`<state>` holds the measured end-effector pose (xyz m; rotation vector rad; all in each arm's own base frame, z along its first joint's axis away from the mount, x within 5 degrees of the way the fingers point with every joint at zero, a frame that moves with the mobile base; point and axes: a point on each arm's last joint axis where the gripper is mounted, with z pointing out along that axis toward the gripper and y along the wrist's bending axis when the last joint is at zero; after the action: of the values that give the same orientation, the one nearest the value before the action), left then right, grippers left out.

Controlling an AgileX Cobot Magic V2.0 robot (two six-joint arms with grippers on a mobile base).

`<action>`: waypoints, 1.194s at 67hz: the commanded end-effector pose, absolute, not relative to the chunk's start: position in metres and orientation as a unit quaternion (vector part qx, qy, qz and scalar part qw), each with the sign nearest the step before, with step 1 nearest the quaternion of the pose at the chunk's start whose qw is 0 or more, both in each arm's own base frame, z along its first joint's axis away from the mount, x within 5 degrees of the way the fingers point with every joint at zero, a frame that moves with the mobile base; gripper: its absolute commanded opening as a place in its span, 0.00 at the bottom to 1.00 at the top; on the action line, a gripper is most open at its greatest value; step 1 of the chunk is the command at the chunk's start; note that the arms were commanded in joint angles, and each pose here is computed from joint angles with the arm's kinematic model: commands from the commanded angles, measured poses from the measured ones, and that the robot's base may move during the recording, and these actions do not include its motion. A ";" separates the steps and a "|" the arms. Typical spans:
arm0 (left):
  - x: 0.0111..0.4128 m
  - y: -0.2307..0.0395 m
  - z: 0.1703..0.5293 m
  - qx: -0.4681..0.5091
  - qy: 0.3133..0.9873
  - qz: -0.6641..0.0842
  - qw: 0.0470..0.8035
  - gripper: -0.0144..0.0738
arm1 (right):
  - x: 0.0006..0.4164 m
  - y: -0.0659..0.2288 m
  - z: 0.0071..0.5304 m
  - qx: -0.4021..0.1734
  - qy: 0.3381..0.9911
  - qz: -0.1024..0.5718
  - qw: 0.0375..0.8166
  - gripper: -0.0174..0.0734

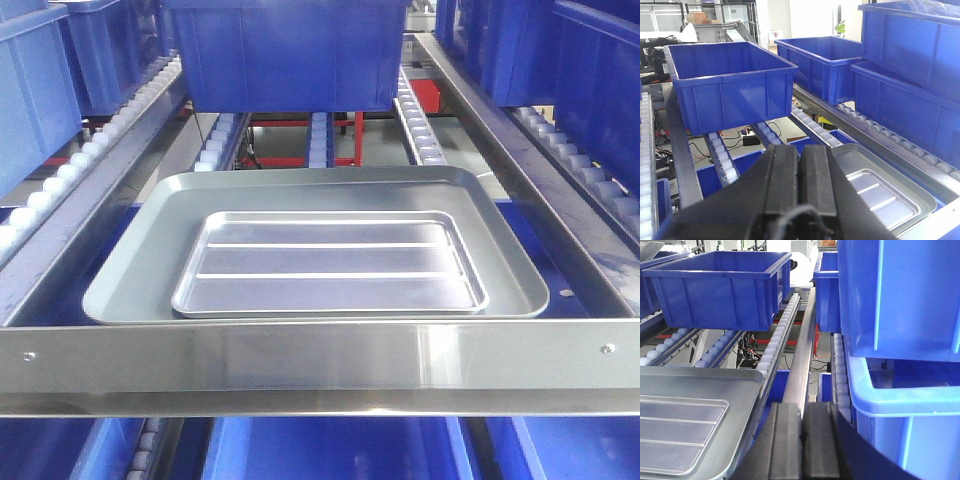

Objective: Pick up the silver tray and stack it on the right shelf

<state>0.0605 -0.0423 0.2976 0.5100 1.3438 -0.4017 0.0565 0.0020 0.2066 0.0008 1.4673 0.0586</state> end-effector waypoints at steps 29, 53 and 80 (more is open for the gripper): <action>0.051 -0.014 0.266 0.121 0.619 -0.058 0.774 0.06 | 0.054 0.002 0.216 -0.001 0.630 0.024 0.776 0.25; 0.056 -0.004 0.204 0.032 0.653 -0.016 0.756 0.06 | 0.054 0.002 0.216 -0.001 0.631 0.024 0.776 0.25; 0.055 -0.004 0.208 0.031 0.638 -0.015 0.769 0.06 | 0.054 0.002 0.216 -0.001 0.631 0.024 0.776 0.25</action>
<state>0.0562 -0.0042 0.2073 0.0877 1.4610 -0.0260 0.0565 0.0019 0.2064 0.0019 1.4691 0.0573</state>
